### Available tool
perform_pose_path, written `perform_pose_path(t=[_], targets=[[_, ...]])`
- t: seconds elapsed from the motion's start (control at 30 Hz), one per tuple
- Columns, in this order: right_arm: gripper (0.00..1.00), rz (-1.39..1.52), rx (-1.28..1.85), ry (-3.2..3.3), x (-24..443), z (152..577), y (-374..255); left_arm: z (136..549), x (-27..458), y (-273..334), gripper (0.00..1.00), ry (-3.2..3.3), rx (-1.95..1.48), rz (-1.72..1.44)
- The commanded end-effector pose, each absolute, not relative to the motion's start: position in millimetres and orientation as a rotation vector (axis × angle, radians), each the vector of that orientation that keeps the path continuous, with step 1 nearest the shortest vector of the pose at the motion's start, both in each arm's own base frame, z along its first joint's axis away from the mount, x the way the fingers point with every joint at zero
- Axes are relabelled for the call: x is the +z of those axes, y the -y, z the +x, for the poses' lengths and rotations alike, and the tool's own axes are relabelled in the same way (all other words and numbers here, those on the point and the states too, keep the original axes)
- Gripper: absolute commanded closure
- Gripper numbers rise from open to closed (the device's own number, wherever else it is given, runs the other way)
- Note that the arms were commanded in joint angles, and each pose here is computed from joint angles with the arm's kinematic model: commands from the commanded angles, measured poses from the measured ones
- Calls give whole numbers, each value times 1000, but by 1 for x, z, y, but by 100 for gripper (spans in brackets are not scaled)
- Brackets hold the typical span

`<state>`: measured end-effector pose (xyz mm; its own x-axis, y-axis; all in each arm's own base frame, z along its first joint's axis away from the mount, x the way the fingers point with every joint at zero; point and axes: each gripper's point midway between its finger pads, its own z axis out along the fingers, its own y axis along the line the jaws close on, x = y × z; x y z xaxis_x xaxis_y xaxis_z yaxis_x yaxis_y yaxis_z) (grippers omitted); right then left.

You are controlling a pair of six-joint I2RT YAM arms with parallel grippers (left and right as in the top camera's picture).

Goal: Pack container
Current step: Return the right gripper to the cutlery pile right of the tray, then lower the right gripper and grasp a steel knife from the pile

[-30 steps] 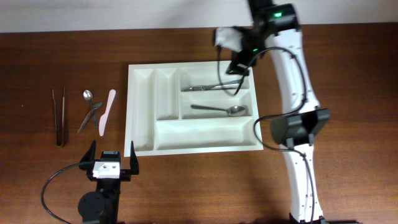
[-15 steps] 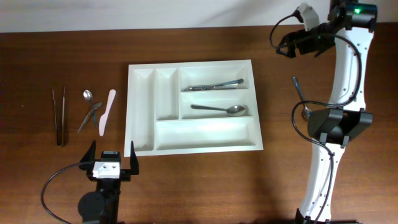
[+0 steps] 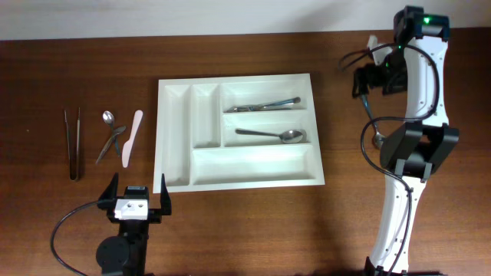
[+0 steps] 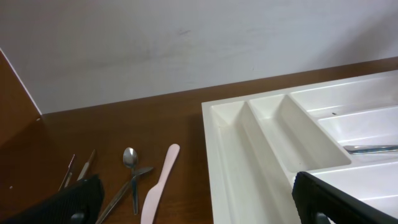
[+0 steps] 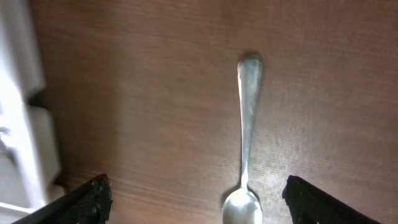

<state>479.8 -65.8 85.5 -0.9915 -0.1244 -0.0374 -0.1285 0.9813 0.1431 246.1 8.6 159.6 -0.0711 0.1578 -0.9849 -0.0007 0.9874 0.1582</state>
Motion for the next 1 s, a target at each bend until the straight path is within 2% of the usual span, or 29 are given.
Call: perform_pose_path(t=[0.0,0.27,0.57,0.83,0.97], targets=[[12,-119,180,-3190,62,467,82,246,159,-7,1,-1635,131,135],[28,-68,217,-3280,36,448,86,246,159,-7,1,-1635,131,135],[29,-9,215,-3372,8,428,92,246,159,-7,1,-1635,131,135],[34,133,94,-3384,-9,427,103,246,159,-7,1,-1635,131,135],[46,178,36,-3381,-11,428,108,246,159,-7,1,-1635,131,135]])
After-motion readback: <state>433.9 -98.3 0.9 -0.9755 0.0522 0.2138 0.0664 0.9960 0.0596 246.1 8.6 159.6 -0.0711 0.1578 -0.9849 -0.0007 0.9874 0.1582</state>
